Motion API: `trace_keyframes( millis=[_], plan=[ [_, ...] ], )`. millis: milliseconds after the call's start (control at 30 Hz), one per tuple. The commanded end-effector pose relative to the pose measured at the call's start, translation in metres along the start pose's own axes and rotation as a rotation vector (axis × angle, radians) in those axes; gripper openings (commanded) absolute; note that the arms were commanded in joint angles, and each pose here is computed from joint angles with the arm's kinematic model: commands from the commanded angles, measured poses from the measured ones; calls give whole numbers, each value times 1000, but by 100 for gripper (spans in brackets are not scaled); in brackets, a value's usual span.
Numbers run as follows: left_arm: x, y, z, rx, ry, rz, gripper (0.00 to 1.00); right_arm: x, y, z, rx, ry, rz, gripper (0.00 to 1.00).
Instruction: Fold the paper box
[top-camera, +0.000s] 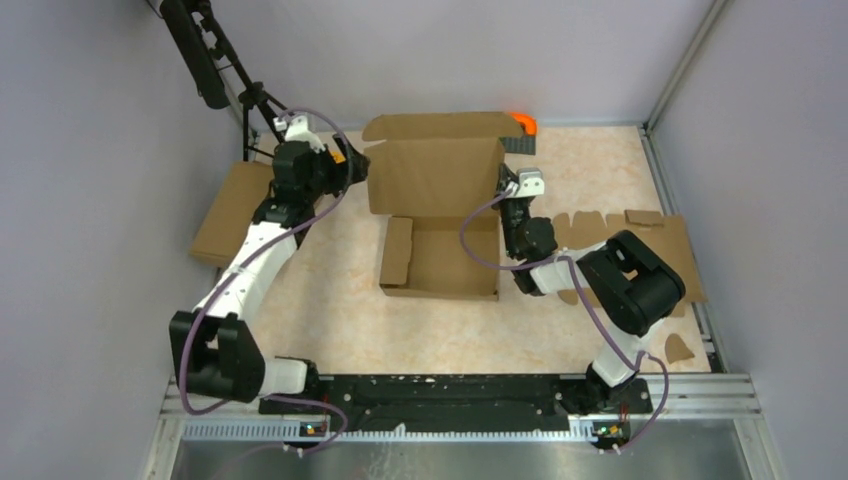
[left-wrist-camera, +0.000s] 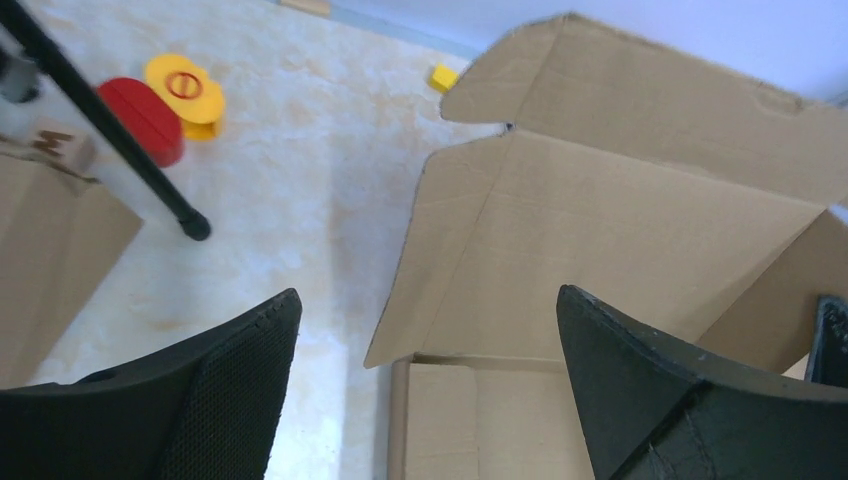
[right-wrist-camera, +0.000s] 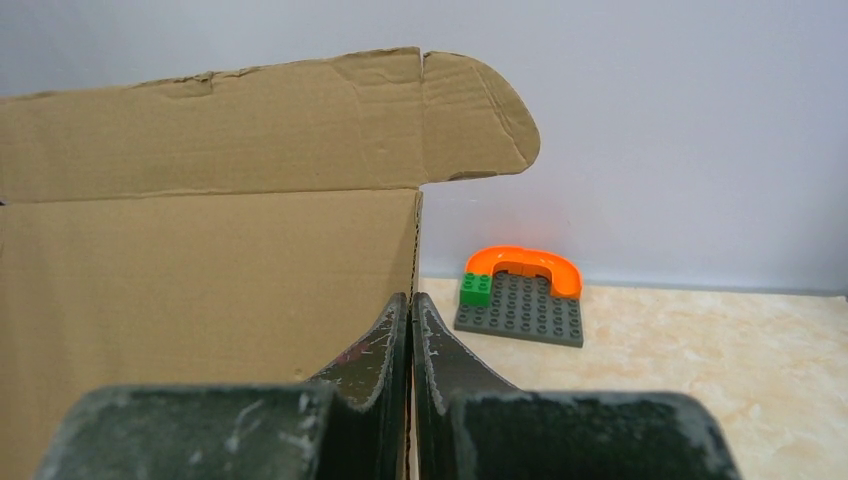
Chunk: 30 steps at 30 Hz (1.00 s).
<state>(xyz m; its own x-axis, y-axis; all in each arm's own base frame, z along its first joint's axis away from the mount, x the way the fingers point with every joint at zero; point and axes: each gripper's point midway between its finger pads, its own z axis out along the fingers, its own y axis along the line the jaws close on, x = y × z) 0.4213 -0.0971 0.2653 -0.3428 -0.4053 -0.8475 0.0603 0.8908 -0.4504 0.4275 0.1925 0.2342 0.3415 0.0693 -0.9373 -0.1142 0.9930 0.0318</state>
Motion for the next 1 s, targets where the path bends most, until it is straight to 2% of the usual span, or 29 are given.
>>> trace_keyframes(
  millis=[0,167,367,433,500,567,600,733,800,833,900,933,967],
  plan=[
    [9,-24,19,142,88,30,95,-25,3,1,-26,-104,41,0],
    [15,-29,40,207,173,49,89,-26,5,1,-36,-104,40,0],
    [4,1,60,105,134,70,91,-26,7,1,-50,-101,36,0],
    [3,2,66,136,134,75,91,-25,8,1,-56,-100,36,0],
    [6,-1,72,182,157,73,86,-25,9,2,-60,-96,39,0],
    [8,-6,78,223,192,72,69,-23,11,2,-65,-92,40,0],
    [10,-8,80,242,211,69,63,-23,11,3,-67,-90,40,0],
    [11,-19,83,312,214,42,58,-23,13,4,-75,-87,42,0],
    [11,-21,85,323,214,29,50,-22,15,5,-81,-80,42,0],
    [12,-23,84,337,216,26,40,-21,16,5,-84,-73,41,0],
    [13,-27,82,356,219,16,11,-19,15,7,-74,-54,45,0],
    [9,-30,81,366,200,20,0,-19,14,8,-67,-48,50,0],
    [7,-30,79,362,185,21,0,-19,15,9,-66,-45,55,0]
  ],
)
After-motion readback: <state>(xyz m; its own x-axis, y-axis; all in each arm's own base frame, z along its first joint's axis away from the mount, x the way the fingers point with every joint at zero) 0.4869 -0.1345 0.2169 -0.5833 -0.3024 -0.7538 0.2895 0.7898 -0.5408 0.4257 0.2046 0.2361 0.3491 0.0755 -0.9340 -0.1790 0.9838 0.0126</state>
